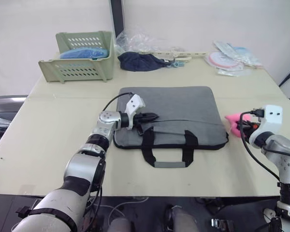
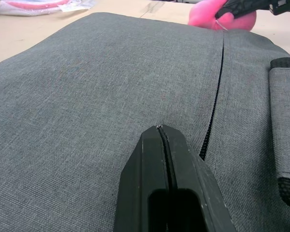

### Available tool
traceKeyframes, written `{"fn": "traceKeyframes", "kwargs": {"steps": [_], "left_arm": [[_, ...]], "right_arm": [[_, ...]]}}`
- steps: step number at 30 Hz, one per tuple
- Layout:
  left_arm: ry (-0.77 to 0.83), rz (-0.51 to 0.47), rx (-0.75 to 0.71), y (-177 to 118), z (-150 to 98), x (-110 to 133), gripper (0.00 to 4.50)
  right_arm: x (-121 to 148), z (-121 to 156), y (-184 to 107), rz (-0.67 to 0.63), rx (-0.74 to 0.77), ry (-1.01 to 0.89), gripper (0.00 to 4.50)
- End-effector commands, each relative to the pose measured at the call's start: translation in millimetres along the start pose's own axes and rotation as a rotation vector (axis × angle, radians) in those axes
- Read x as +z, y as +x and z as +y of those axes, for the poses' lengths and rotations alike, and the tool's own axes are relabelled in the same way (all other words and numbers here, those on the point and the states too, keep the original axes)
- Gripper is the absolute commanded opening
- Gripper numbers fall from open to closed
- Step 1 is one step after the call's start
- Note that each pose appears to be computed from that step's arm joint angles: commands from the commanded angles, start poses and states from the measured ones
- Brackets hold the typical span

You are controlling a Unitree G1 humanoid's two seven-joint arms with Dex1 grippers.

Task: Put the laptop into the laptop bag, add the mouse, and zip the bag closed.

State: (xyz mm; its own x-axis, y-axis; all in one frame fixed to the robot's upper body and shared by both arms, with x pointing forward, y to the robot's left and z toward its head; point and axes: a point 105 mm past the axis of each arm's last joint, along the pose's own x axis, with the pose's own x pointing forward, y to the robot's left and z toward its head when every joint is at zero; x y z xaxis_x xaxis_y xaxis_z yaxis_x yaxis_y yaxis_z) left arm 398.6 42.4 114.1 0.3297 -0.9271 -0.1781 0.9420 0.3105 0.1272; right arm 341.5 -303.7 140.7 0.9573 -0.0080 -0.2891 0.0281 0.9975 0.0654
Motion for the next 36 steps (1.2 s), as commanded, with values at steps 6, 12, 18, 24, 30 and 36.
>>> {"fn": "traceKeyframes", "kwargs": {"steps": [6,12,18,24,30,36], "left_arm": [[-0.152,0.203,-0.103,-3,-36,-70,0.00],[-0.153,0.205,-0.112,-2,-38,-71,0.00],[-0.153,0.205,-0.108,-4,-37,-71,0.00],[-0.152,0.206,-0.109,-4,-37,-71,0.00],[-0.154,0.196,-0.106,-4,-35,-69,0.00],[-0.151,0.199,-0.090,-6,-32,-68,0.00]], "right_arm": [[33,-2,5,-0.104,0.005,-0.061,0.02],[40,-1,11,-0.123,0.013,-0.066,0.02],[35,0,10,-0.113,0.021,-0.069,0.02],[37,1,10,-0.118,0.020,-0.068,0.02],[35,3,10,-0.109,0.032,-0.066,1.27],[33,6,8,-0.111,0.038,-0.068,4.02]]}}
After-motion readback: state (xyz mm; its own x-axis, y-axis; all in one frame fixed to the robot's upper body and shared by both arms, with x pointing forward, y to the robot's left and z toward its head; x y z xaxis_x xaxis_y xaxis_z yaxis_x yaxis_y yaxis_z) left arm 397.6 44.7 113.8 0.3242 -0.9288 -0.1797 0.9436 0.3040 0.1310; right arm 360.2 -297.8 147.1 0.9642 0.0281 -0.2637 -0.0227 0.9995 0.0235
